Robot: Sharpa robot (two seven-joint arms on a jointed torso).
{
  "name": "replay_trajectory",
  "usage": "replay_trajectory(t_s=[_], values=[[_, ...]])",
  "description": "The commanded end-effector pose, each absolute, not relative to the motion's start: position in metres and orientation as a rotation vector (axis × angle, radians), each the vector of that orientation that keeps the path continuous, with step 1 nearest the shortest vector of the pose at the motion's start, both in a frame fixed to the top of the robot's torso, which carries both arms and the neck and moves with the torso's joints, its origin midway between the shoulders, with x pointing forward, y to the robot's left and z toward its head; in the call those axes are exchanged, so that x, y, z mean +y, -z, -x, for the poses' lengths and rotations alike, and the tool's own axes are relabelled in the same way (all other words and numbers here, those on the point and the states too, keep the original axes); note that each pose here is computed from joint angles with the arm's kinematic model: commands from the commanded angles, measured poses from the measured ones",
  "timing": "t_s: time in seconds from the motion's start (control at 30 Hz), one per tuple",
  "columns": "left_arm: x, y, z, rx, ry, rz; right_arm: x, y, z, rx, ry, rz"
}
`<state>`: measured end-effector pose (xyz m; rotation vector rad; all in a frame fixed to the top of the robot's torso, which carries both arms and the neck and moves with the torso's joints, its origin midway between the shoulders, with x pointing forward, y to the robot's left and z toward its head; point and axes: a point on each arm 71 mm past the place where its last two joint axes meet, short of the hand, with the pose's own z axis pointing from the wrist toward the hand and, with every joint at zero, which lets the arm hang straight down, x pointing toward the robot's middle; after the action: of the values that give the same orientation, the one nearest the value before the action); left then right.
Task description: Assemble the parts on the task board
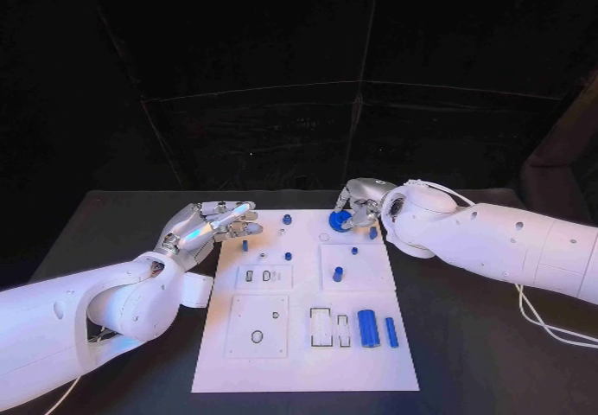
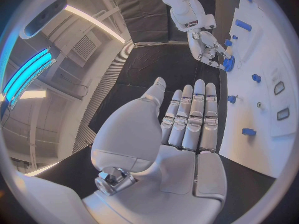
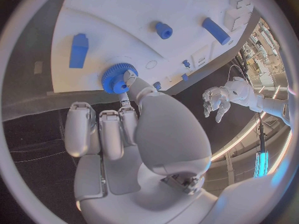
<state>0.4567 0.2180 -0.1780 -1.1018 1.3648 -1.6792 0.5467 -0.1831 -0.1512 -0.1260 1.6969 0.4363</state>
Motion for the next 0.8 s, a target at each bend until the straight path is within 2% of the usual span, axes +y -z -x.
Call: replay_trajectory(t_s=[0.03, 0.53, 0.8], values=[[0.217, 0.177, -0.456, 1.368, 1.695, 1.095, -0.175, 0.143, -0.543, 1.613, -0.484, 0.143], [0.216, 0.177, -0.456, 1.369, 1.693, 1.096, -0.119, 0.134, -0.525, 1.529, -0.583, 0.212], [0.216, 0.176, -0.455, 1.368, 1.695, 1.095, -0.088, 0.14, -0.526, 1.543, -0.601, 0.246]])
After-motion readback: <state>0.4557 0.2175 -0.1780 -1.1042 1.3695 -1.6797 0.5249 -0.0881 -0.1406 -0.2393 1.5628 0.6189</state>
